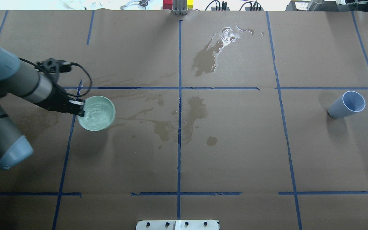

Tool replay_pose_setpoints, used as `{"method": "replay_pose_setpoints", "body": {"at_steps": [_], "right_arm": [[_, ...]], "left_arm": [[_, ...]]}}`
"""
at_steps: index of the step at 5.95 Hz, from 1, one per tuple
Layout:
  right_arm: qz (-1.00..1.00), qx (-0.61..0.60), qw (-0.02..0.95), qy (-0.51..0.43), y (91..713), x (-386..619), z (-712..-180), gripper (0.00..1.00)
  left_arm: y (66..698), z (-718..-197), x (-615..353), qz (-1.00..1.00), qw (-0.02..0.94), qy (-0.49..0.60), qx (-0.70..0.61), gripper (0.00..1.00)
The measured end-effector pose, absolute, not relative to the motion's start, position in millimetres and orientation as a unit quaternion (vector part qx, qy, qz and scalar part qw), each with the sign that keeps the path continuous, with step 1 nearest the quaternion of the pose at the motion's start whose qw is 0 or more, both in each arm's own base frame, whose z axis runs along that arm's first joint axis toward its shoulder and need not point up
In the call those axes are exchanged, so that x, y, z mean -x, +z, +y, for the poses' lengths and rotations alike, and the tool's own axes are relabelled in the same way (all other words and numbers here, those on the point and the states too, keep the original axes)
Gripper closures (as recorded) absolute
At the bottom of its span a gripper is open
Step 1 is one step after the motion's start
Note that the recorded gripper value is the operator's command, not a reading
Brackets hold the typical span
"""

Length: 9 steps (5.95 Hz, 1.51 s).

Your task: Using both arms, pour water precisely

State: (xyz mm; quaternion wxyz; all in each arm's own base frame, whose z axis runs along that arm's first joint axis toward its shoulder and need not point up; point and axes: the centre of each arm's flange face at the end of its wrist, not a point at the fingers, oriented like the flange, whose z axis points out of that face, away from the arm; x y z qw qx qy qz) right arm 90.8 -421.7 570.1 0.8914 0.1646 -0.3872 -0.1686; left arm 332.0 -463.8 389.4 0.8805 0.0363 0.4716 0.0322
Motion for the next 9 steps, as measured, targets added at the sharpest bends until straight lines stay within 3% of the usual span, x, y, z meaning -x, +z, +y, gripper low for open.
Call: {"method": "replay_pose_setpoints", "body": {"at_steps": [6,9], "right_arm": [[-0.388,-0.163,0.892,-0.167,570.6,-90.2,-412.5,0.00],[-0.388,-0.163,0.892,-0.167,570.6,-90.1,-411.8,0.00]], "left_arm": [[581.5,-482.4,-205.1,0.460,0.880,0.113,-0.040,1.00],[621.6,-469.5,-190.8,0.472,0.875,0.110,-0.020,0.96]]}}
